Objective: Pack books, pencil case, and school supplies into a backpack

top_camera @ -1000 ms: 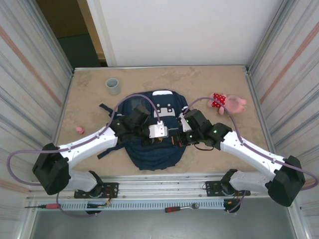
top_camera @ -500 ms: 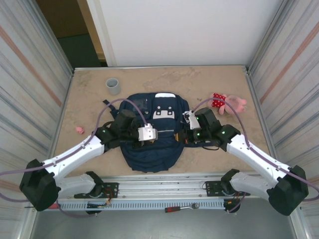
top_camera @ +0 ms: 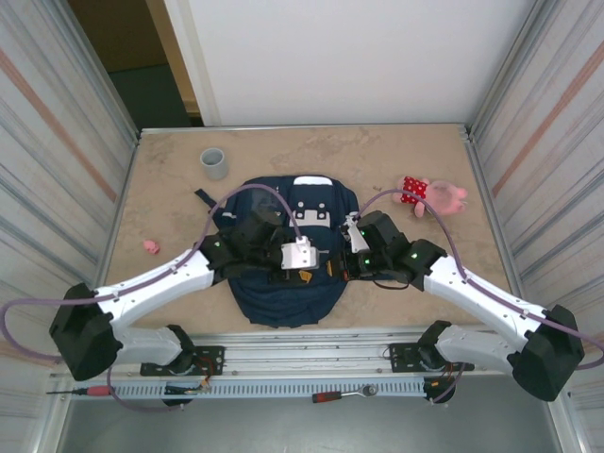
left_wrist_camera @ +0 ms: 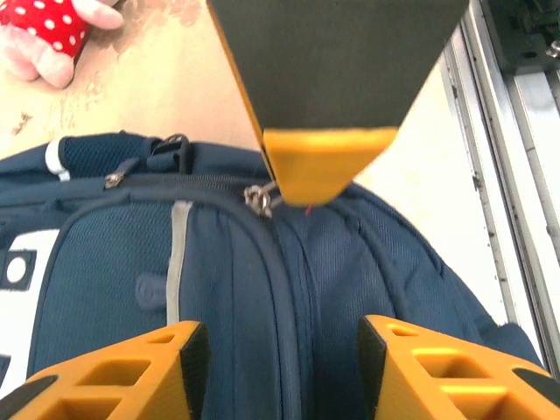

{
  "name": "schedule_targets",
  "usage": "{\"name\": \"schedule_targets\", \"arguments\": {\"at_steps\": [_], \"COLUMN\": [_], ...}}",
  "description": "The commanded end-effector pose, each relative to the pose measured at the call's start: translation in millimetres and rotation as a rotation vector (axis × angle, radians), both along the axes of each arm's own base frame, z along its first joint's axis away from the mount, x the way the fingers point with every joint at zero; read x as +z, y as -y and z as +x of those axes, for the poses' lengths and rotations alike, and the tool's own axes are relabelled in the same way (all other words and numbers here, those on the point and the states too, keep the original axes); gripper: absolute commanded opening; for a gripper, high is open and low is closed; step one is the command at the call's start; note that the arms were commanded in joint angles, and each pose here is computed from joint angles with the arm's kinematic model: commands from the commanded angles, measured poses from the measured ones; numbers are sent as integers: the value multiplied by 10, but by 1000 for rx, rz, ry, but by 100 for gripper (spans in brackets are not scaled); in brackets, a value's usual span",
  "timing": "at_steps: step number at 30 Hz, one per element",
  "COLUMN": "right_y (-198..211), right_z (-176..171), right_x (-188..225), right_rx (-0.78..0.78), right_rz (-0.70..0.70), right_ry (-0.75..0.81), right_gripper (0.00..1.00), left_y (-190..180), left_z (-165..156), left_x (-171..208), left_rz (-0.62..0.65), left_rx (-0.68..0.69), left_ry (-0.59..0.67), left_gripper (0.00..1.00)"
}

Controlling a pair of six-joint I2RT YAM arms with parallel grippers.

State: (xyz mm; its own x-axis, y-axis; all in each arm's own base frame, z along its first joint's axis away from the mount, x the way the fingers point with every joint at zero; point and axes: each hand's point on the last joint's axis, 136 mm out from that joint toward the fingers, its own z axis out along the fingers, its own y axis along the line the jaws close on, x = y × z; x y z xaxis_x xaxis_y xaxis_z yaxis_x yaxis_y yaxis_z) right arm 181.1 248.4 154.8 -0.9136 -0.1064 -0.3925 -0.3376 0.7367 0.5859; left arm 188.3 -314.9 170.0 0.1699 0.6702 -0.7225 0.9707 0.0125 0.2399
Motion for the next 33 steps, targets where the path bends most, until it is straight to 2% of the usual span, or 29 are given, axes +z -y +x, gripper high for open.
{"name": "schedule_targets", "arguments": {"at_steps": [1,3,6,8,11,13,18,24,33], "right_y": [-58,-55,-38,-25,11,89,339,550,756], "right_z": [-3,-4,2,5,28,70,246,556,917], "right_x": [86,89,87,84,45,-17,-148,-129,-185], "right_rx": [9,10,6,1,-18,-57,-172,-295,-380], "right_rz": [27,27,24,25,14,-15,-96,-107,-136], "right_ry": [11,12,18,18,17,12,23,75,114], "right_gripper": [0,0,0,0,0,0,0,0,0], "left_y": [126,140,116,92,37,22,-5,-25,-45], "left_z": [134,173,211,226,235,199,44,-105,-244], "left_x": [61,-12,-101,-125,-135,-118,-58,-8,38], "left_rz": [-21,0,34,44,55,48,19,-14,-45], "left_rx": [46,58,75,86,95,81,20,-38,-105], "left_ry": [14,11,13,19,41,48,36,23,10], "left_gripper": [48,43,28,22,8,4,3,3,3]}}
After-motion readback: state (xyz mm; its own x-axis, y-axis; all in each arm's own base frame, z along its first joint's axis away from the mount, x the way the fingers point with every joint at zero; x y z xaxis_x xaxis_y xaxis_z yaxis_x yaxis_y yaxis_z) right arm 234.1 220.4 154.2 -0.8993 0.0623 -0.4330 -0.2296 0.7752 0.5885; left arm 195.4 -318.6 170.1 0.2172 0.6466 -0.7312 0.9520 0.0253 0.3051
